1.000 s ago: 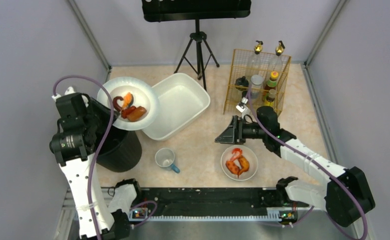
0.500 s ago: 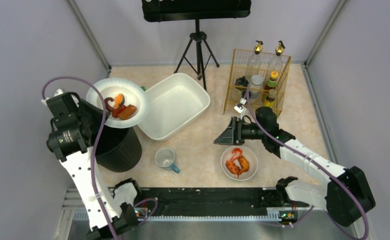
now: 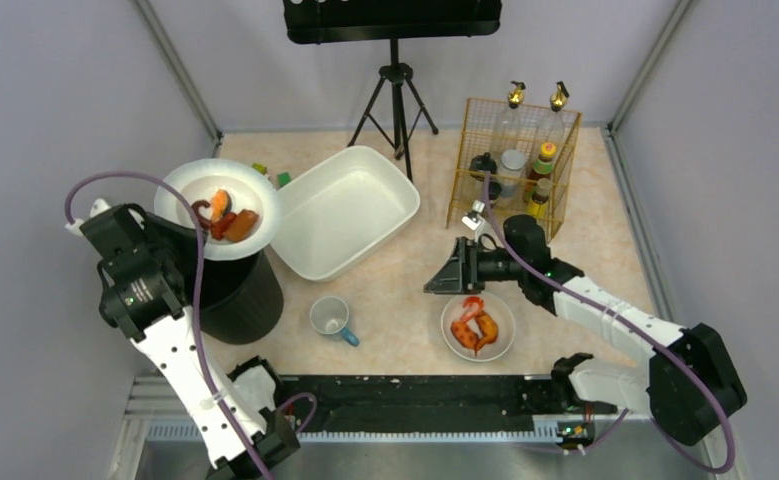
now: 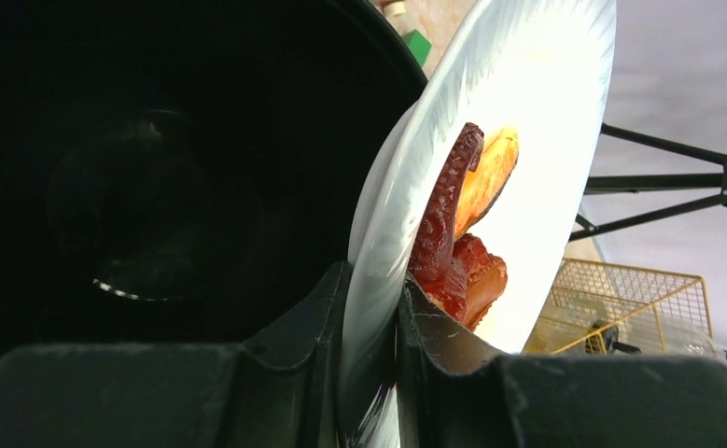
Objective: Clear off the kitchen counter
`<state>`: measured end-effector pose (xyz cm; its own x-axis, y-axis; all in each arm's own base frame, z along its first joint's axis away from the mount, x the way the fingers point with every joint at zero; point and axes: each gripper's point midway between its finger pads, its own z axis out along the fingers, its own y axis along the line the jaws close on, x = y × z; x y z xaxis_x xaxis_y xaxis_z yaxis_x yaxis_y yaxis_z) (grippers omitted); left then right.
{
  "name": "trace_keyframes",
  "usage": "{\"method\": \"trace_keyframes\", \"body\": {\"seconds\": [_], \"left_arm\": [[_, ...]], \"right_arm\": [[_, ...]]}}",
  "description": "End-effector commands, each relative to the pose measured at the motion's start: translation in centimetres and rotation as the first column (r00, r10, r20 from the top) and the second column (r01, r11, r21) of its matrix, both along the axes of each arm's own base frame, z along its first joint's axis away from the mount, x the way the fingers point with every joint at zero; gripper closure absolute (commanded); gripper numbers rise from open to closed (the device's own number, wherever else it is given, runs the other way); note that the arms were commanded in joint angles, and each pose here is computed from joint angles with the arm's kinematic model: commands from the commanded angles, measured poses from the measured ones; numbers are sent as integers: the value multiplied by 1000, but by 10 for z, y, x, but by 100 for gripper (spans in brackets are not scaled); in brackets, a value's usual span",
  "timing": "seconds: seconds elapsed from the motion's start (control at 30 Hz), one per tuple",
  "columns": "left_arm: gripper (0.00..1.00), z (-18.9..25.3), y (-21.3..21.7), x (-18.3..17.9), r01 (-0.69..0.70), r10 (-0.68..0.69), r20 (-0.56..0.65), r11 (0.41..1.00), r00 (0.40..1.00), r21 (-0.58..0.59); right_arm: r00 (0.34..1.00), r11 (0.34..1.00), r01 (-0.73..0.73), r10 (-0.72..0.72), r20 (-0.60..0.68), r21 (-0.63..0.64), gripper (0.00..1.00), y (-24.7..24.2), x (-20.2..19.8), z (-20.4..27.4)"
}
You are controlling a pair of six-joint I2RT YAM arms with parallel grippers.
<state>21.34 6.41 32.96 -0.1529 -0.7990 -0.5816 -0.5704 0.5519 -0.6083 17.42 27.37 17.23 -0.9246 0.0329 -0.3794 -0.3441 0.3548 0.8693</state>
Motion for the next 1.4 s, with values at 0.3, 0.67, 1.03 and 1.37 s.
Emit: {"method": "trace_keyframes", "body": {"seconds": [0.3,0.67,1.03,1.37], "left_arm": [[100,38,23,-39,-194,180,84,958,980,213],[100,56,36,-48,-252,235,95,927,967,277],[100,92,52,-70,-357,337,122,853,934,380],[100,72,60,-87,-371,384,68,810,921,455]], "right_arm": [[993,994,-109,109,37,3,39,15,-25,-1],[991,991,-132,131,26,6,40,18,-31,-4],[991,991,-132,131,26,8,40,22,-26,-2],[990,991,-136,136,20,-1,40,22,-29,-6]]}}
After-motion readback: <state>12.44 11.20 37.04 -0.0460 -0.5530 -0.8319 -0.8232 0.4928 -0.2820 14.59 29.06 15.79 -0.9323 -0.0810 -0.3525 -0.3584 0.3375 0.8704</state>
